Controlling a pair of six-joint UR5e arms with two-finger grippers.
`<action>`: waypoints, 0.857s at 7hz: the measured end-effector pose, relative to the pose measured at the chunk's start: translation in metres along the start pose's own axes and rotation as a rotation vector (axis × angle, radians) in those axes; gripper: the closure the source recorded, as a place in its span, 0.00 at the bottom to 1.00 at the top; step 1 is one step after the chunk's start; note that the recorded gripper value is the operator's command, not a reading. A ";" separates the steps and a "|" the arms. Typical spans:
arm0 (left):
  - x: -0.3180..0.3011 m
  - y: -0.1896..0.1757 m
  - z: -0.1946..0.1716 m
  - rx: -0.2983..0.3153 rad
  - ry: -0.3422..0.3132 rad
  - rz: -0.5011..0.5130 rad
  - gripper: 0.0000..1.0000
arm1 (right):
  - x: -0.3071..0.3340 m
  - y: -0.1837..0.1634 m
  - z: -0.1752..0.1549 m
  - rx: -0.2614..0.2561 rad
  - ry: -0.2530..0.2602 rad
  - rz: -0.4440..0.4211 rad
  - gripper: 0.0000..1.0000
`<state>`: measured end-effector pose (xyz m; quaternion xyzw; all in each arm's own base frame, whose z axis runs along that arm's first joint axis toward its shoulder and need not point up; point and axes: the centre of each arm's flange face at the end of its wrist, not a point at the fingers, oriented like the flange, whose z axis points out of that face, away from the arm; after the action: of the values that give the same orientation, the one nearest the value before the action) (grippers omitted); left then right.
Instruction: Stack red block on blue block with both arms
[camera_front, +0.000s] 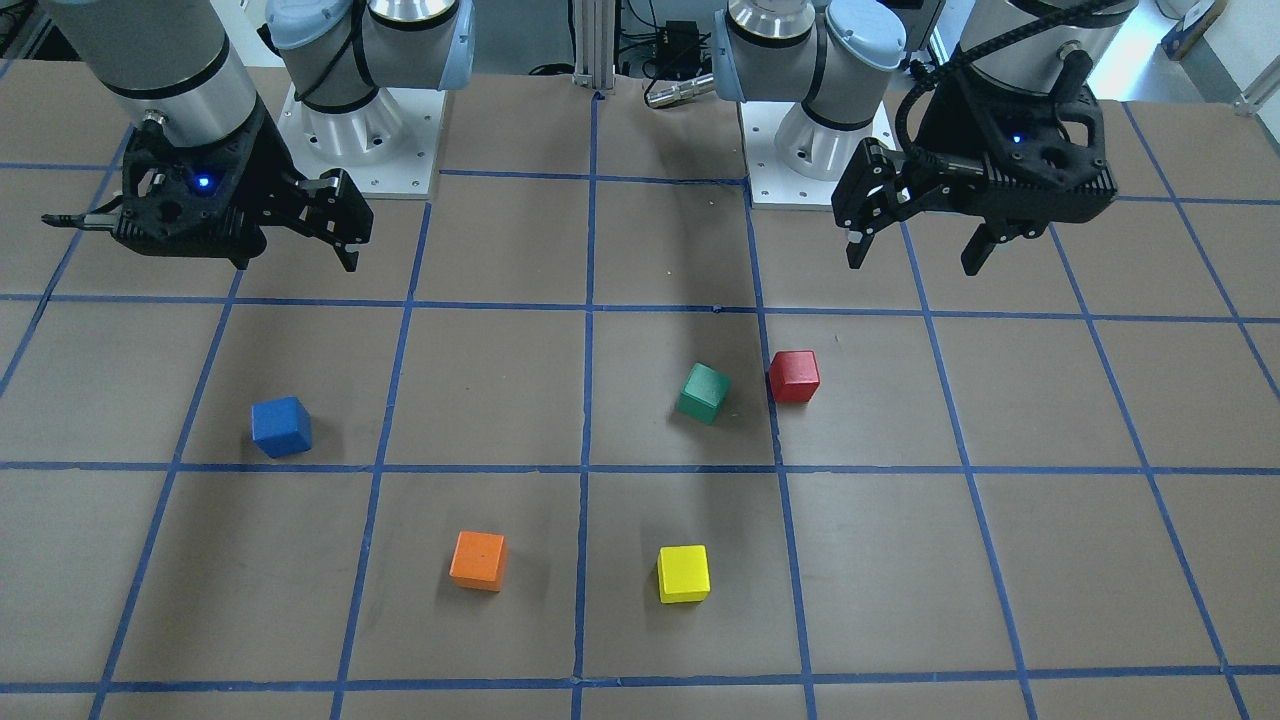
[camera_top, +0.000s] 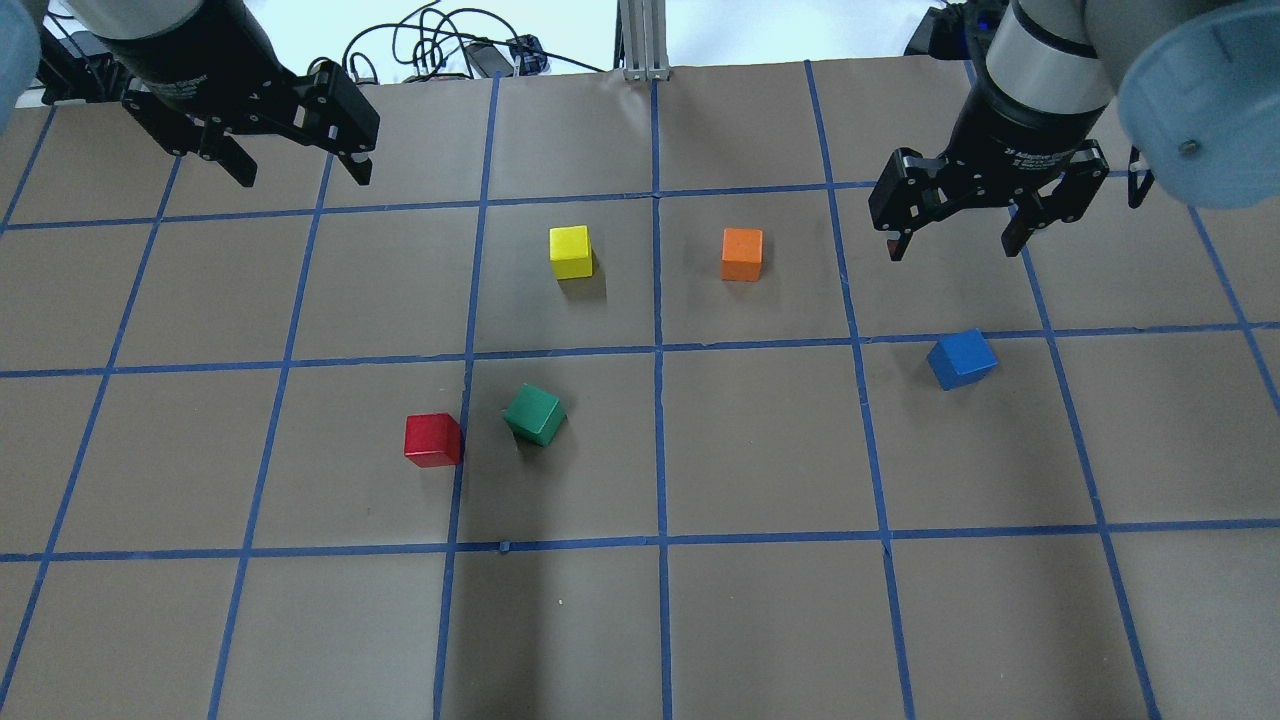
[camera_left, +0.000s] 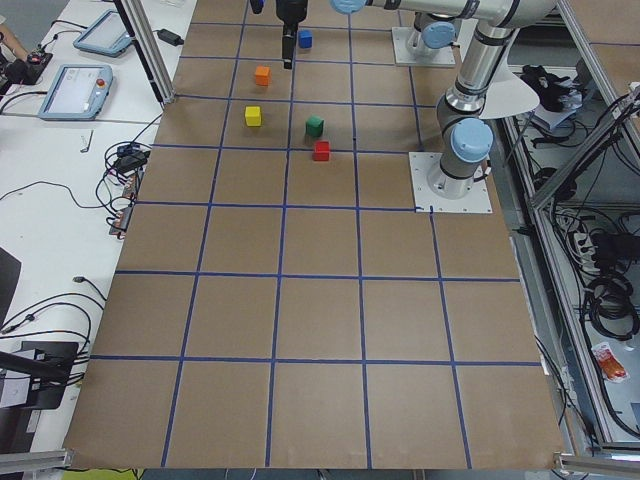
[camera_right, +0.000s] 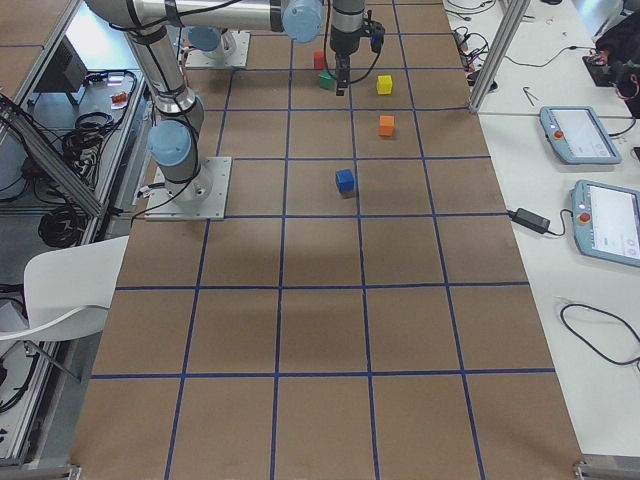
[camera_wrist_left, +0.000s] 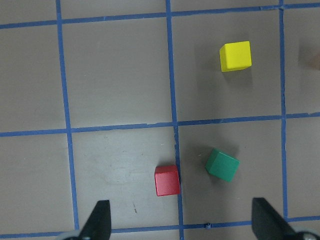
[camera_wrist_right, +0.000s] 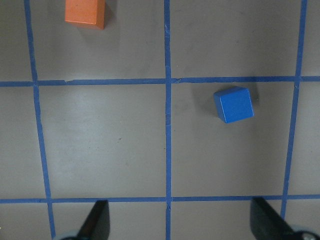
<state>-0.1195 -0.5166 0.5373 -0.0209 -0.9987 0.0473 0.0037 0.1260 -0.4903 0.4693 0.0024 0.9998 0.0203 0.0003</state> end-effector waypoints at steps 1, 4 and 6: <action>0.000 -0.002 0.000 0.001 -0.001 -0.005 0.00 | 0.000 0.000 0.000 0.000 0.000 0.000 0.00; 0.000 -0.001 0.003 -0.019 -0.003 -0.014 0.00 | 0.000 0.000 -0.001 0.005 0.001 -0.001 0.00; 0.000 0.000 0.007 -0.052 -0.003 -0.011 0.00 | 0.000 -0.001 -0.001 0.007 0.002 -0.001 0.00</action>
<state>-0.1201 -0.5176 0.5301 -0.0154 -0.9997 0.0212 0.0020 0.1265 -0.4909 0.4706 0.0018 0.9999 0.0167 -0.0005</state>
